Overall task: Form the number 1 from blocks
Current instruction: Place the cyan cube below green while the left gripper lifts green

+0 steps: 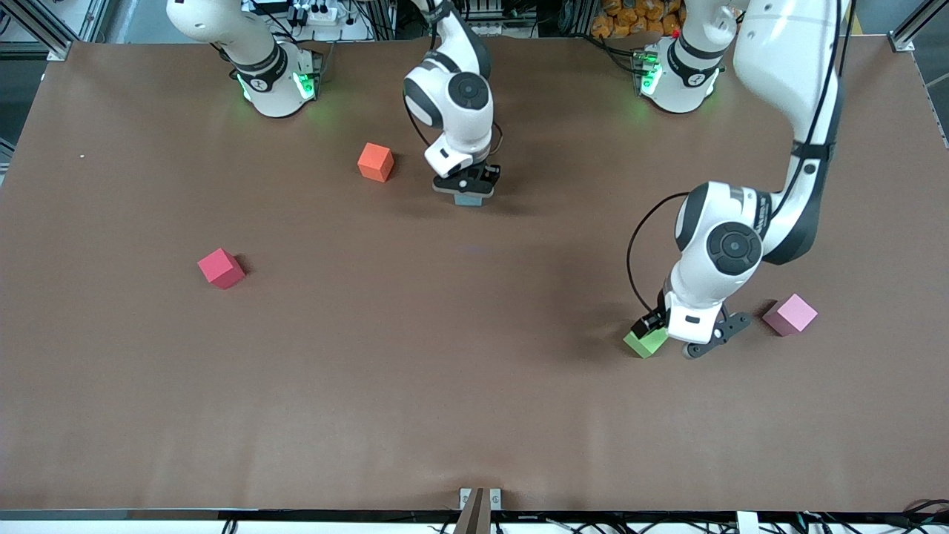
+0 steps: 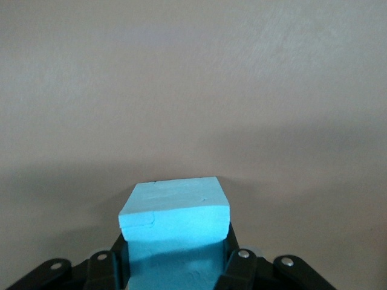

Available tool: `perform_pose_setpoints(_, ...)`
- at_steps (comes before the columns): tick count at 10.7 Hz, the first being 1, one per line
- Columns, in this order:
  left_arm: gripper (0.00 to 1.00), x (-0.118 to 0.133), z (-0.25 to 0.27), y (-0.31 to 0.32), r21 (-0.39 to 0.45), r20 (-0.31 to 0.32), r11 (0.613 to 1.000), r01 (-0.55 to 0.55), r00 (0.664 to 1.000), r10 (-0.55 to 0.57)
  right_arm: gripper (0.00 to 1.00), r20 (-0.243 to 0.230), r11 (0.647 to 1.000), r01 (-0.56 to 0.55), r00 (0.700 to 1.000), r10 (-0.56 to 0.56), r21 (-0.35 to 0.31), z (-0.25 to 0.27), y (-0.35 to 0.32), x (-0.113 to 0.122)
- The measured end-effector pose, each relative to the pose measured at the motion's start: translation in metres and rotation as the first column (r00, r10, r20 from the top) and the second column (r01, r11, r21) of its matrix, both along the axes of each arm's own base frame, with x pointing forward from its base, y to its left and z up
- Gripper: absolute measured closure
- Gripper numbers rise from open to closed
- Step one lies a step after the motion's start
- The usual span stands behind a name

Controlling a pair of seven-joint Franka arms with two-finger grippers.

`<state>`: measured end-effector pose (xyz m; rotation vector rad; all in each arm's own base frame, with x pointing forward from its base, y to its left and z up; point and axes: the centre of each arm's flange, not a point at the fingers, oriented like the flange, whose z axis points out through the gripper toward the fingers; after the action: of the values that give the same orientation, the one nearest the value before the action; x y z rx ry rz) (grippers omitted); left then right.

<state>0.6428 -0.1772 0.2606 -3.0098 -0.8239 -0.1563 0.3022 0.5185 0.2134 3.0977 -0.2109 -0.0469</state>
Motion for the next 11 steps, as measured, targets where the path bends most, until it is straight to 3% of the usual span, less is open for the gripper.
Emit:
perform_pose_setpoints(5, 0.00, 0.009, -0.026, 0.000, -0.022, 0.005, 0.999, -0.028, 1.000, 0.028, 0.41, -0.001, 1.000, 0.016, 1.000, -0.016, -0.008, -0.004, 0.001, -0.012)
perform_pose_setpoints(7, 0.00, 0.008, -0.031, 0.000, -0.018, -0.002, 0.999, -0.028, 1.000, 0.028, 0.22, -0.003, 0.999, 0.036, 0.999, -0.036, -0.014, -0.006, -0.001, -0.013)
perform_pose_setpoints(8, 0.00, 0.007, -0.038, 0.001, -0.014, -0.012, 0.999, -0.028, 1.000, 0.028, 0.06, -0.001, 0.999, 0.045, 0.999, -0.045, -0.013, -0.005, -0.001, -0.011)
perform_pose_setpoints(10, 0.05, 0.005, -0.050, 0.001, -0.008, -0.022, 1.000, -0.016, 1.000, 0.016, 0.00, 0.016, 0.997, 0.081, 0.997, -0.081, -0.008, 0.005, -0.011, 0.009)
perform_pose_setpoints(11, 0.10, 0.006, -0.052, 0.001, -0.004, -0.023, 0.999, 0.039, 0.999, -0.039, 0.00, 0.032, 0.994, 0.110, 0.993, -0.109, -0.012, 0.012, -0.026, 0.033)
